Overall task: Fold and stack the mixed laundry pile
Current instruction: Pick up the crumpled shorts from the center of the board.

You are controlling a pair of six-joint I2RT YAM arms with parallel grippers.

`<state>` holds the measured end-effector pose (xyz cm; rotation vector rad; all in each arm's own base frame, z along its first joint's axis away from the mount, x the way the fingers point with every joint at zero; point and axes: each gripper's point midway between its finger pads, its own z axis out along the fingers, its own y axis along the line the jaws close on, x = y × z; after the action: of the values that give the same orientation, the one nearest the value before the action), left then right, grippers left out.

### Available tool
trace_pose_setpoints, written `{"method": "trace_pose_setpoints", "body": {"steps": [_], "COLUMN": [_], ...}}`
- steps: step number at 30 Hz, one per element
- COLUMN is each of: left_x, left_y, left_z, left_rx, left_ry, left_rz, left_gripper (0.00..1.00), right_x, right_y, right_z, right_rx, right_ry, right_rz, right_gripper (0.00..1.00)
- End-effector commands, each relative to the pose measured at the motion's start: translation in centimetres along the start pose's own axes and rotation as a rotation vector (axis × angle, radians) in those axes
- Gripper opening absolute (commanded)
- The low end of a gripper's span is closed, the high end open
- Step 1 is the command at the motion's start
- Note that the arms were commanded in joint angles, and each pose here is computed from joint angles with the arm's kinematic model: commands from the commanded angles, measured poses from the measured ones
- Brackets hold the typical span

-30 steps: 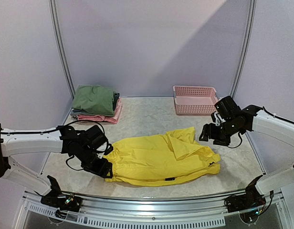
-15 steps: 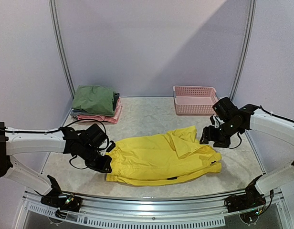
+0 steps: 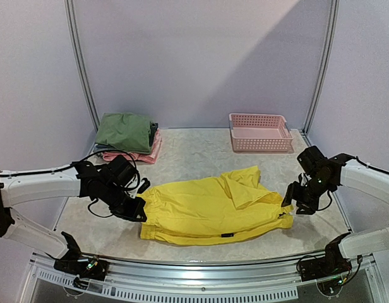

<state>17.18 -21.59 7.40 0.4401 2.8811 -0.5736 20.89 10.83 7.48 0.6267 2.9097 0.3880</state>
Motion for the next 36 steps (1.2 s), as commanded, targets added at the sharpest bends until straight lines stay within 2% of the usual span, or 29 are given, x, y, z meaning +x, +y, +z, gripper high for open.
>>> {"method": "trace_pose_setpoints", "body": {"steps": [1, 5, 10, 13, 17, 18, 20, 23, 27, 32, 36], "left_x": [-0.1, -0.1, -0.1, -0.2, -0.2, -0.2, -0.3, -0.3, -0.2, -0.4, -0.5], "left_y": [0.2, 0.2, 0.3, 0.4, 0.4, 0.4, 0.4, 0.5, 0.6, 0.6, 0.6], "left_z": [-0.4, -0.4, -0.5, -0.6, -0.6, -0.5, -0.6, -0.7, -0.6, -0.6, -0.6], "left_rx": [-0.001, -0.002, -0.006, -0.008, -0.010, -0.009, -0.009, -0.016, -0.016, -0.019, -0.019], "left_ry": [0.005, 0.002, -0.004, -0.009, -0.012, -0.013, -0.017, -0.018, -0.022, -0.027, -0.031], "left_rz": [0.001, 0.004, 0.003, 0.003, 0.000, 0.000, 0.001, -0.001, -0.007, -0.007, -0.011], "left_gripper": [0.00, 0.00, 0.00, 0.00, 0.00, 0.00, 0.00, 0.00, 0.00, 0.00, 0.00], "right_x": [-0.8, -1.5, -1.5, -1.6, -1.5, -1.4, -1.3, -1.6, -2.5, -2.8, -2.2], "right_y": [1.0, 1.8, 1.4, 1.0, 0.8, 0.7, 0.6, 0.8, 1.8, 1.7, 1.8], "right_z": [0.2, 0.4, 0.7, 0.6, 0.7, 0.8, 0.8, 0.1, -1.7, -2.2, -1.0], "right_rx": [-0.051, -0.055, -0.004, 0.031, 0.053, 0.057, 0.067, 0.074, 0.073, 0.118, 0.111], "right_ry": [0.000, 0.009, 0.033, 0.037, 0.053, 0.059, 0.070, 0.062, 0.048, 0.063, 0.103], "right_rz": [0.049, 0.048, 0.050, 0.064, 0.068, 0.068, 0.070, 0.073, 0.074, 0.077, 0.076], "right_gripper": [0.69, 0.75, 0.69, 0.59, 0.38, 0.37, 0.38, 0.47, 0.51, 0.52, 0.52]}}
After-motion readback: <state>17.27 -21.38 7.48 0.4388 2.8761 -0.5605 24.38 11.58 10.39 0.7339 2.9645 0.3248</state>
